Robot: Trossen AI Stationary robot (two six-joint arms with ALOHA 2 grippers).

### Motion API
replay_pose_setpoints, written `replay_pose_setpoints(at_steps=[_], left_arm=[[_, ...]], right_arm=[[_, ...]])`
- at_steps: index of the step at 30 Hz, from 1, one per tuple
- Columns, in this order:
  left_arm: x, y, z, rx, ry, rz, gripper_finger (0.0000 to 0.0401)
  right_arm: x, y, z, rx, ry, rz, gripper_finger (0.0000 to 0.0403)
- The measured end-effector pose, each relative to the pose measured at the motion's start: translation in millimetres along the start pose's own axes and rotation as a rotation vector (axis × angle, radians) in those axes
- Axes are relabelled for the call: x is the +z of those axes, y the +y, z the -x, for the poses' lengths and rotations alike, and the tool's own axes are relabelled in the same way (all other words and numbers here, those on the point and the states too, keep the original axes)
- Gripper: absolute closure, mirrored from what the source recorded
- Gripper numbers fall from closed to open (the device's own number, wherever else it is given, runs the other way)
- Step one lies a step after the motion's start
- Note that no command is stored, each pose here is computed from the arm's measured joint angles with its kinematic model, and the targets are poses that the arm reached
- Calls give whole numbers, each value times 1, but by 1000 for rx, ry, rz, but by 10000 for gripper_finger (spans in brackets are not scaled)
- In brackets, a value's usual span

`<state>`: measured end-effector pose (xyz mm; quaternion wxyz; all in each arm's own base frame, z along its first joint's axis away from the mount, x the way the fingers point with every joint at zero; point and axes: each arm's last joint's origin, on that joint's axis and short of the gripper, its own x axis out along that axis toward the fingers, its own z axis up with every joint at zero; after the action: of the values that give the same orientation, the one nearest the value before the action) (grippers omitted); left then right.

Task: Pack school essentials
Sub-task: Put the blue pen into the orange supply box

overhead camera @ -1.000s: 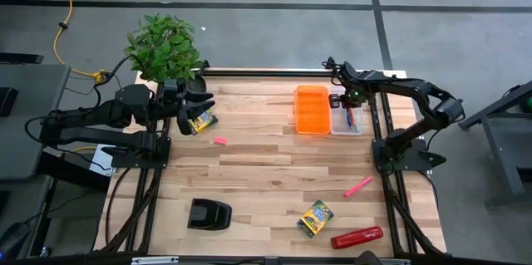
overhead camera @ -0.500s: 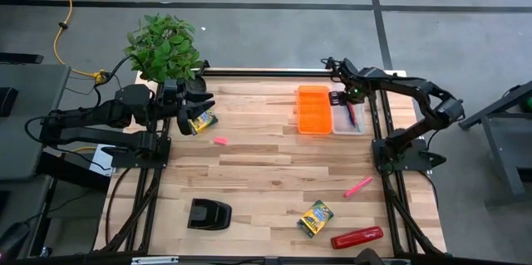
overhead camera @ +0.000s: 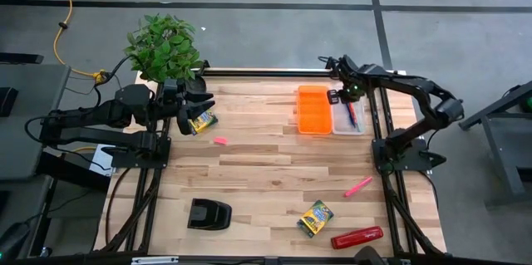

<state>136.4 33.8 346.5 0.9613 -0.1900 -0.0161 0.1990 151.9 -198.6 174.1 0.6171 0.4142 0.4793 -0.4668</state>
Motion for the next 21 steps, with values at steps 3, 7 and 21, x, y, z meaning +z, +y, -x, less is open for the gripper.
replay_pose_setpoints(at_steps=[3,7,21], left_arm=[[0,0,0,0,0,1,264],[0,0,0,0,0,3,264],[-1,0,-2,3,6,-1,264]], right_arm=[[-3,-3,-8,-10,31,-23,381],[-4,-6,-15,-18,54,-34,399],[-1,-7,-19,-33,38,-73,402]])
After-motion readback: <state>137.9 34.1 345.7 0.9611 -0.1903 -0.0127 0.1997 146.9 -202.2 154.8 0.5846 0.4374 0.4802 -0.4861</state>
